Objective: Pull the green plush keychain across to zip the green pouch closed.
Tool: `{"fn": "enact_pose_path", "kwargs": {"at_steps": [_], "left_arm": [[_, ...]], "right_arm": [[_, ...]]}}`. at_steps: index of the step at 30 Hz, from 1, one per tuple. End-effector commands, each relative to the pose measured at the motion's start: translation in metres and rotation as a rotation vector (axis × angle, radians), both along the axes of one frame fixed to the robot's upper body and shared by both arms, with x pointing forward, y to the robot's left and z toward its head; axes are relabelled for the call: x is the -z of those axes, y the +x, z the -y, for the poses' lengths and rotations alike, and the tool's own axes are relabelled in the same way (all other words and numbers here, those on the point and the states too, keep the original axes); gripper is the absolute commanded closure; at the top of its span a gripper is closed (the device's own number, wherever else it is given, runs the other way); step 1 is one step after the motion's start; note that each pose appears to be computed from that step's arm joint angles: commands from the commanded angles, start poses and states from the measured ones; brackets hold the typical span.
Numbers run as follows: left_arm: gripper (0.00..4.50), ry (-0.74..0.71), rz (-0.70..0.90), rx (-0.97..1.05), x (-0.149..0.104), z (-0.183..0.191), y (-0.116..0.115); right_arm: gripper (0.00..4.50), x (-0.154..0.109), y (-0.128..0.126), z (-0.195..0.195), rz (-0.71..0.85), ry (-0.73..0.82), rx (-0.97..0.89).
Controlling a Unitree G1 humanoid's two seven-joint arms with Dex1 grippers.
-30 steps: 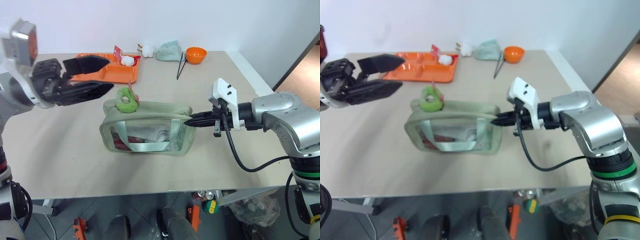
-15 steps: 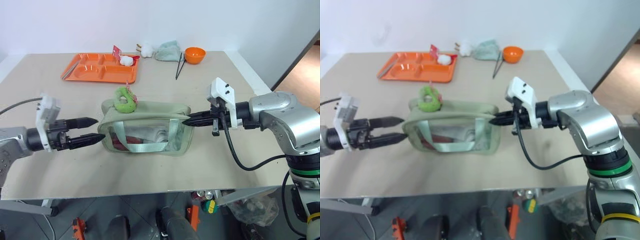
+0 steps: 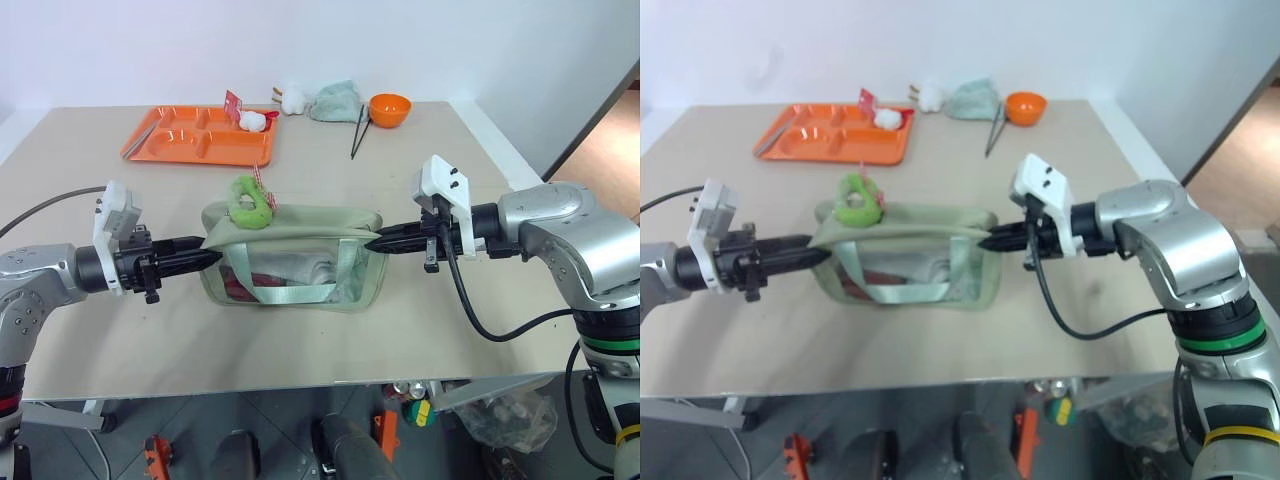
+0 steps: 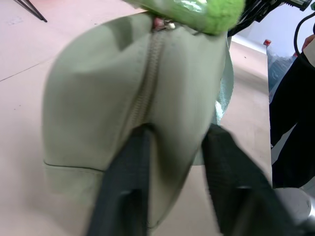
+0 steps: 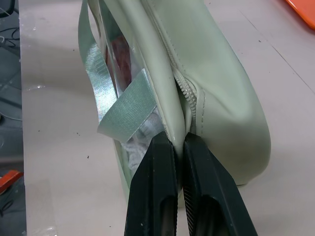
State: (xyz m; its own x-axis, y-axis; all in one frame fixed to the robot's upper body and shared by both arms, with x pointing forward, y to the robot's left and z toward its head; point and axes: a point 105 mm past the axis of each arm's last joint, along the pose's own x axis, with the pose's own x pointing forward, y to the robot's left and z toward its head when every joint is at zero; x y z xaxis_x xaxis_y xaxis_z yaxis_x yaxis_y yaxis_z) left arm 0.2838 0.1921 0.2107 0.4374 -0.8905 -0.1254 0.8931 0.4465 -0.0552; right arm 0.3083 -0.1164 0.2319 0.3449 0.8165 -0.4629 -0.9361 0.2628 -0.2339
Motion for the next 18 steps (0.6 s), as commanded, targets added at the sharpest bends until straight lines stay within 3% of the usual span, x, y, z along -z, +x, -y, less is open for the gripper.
{"fn": "enact_pose_path", "kwargs": {"at_steps": [1,10,18], "left_arm": [[4.4,0.001,0.038,0.021,-0.009,0.003,-0.002],[4.47,0.012,0.046,0.018,-0.011,0.005,0.0],[4.5,0.01,0.051,0.024,-0.013,0.008,0.0]], "right_arm": [[4.5,-0.005,-0.004,0.0,0.025,-0.002,-0.009],[4.5,-0.007,0.001,0.002,0.078,0.012,0.008],[1.71,-0.015,-0.003,0.029,0.069,0.005,0.046]]}}
